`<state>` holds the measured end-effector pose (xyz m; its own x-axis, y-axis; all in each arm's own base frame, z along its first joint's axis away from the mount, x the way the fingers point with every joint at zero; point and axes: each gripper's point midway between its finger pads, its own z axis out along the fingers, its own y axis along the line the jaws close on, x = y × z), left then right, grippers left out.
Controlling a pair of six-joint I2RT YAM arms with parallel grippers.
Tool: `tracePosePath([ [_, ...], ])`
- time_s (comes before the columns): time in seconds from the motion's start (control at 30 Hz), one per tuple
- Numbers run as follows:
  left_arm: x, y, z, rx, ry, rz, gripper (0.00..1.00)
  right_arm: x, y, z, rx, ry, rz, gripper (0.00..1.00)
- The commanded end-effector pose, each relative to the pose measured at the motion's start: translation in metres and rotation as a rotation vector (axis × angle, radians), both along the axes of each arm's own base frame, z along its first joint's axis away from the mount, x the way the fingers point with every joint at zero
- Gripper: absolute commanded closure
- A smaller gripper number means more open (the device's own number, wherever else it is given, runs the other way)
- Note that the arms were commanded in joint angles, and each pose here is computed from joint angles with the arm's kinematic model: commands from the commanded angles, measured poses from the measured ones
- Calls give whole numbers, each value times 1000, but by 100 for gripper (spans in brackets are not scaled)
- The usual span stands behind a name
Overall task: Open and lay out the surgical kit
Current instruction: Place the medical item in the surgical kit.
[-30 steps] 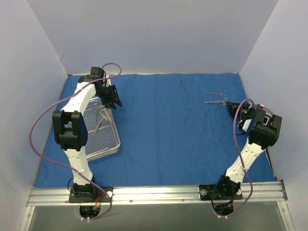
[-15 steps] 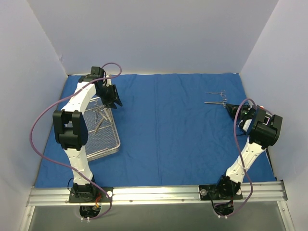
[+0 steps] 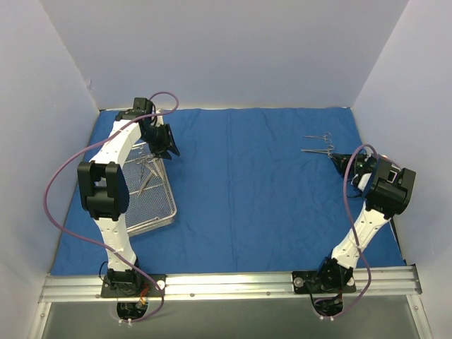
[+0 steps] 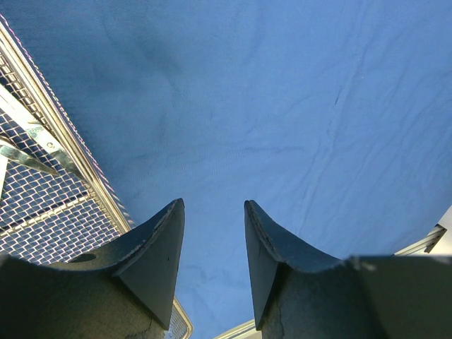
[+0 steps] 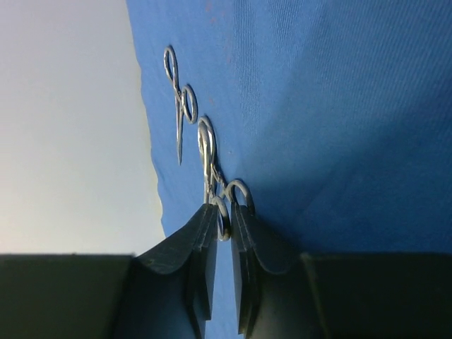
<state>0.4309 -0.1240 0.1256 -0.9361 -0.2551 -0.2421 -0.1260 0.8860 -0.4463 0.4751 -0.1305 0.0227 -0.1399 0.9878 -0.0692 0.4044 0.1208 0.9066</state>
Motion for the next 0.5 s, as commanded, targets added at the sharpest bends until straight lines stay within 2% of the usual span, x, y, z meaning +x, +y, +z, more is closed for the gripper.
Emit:
tracePosePath([
  [0.0,14,-2,14,-26,-51,5,52,4,-9,5,-36,4,9,81],
  [0.07,14,-2,14,-26,-54,4,52,4,-10,4,-53,18,19,75],
  [0.17,14,-2,14,-26,-52,4,52,5,-11,6,-59,19,22,71],
  [0.47,13,-2,17,-27,-63,4,52,-2,-9,9,-80,51,39,66],
])
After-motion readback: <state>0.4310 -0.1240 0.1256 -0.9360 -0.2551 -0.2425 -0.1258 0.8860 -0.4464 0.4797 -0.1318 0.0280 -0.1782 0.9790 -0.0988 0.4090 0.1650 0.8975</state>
